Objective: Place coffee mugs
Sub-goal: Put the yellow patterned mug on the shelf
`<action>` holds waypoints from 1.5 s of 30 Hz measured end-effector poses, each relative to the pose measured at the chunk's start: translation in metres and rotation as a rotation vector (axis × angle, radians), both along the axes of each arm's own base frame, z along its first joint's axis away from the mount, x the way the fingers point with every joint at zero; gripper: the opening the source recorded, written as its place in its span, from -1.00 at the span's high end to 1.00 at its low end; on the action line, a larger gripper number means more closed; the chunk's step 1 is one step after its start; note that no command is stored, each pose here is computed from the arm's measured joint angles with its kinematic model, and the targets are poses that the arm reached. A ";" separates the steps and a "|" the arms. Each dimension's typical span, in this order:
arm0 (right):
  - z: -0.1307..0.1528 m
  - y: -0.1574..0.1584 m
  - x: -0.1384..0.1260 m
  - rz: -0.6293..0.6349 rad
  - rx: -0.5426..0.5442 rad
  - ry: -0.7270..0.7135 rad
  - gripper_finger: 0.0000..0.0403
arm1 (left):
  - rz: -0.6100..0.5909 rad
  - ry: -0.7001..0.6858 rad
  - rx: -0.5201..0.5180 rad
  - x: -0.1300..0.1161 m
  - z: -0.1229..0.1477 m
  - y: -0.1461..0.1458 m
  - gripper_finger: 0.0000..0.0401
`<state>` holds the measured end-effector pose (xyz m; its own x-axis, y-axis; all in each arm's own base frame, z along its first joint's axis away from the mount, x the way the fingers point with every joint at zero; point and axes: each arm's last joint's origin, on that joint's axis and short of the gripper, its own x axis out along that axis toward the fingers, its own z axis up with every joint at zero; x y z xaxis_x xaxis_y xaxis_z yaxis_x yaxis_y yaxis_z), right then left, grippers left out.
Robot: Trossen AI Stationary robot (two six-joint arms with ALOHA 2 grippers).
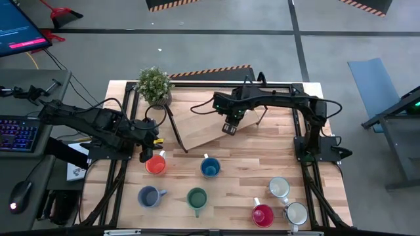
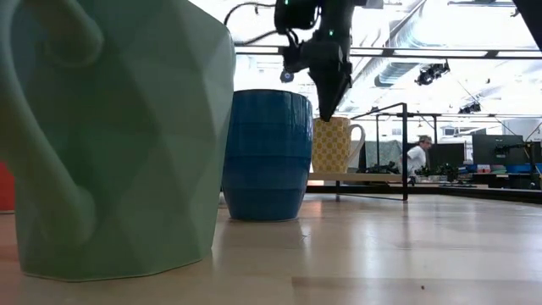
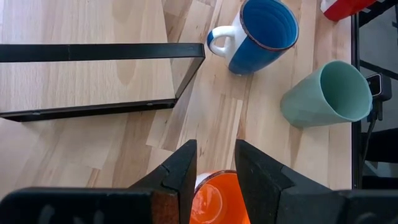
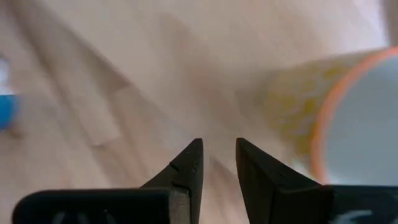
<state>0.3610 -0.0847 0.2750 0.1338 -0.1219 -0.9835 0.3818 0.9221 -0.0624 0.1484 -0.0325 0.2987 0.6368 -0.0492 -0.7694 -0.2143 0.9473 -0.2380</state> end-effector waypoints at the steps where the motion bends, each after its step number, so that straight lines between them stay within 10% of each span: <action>1: -0.002 -0.004 0.000 -0.011 -0.017 0.011 0.64 | 0.000 0.000 0.000 0.000 0.000 0.000 0.51; 45: -0.010 -0.047 -0.007 -0.050 -0.019 0.019 0.64 | 0.033 -0.002 -0.029 0.000 0.000 0.000 0.51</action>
<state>0.3539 -0.1320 0.2653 0.1081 -0.1470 -0.9832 0.4257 0.9006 -0.0879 0.1487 -0.0325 0.2990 0.6401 -0.0499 -0.7667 -0.2451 0.9325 -0.2653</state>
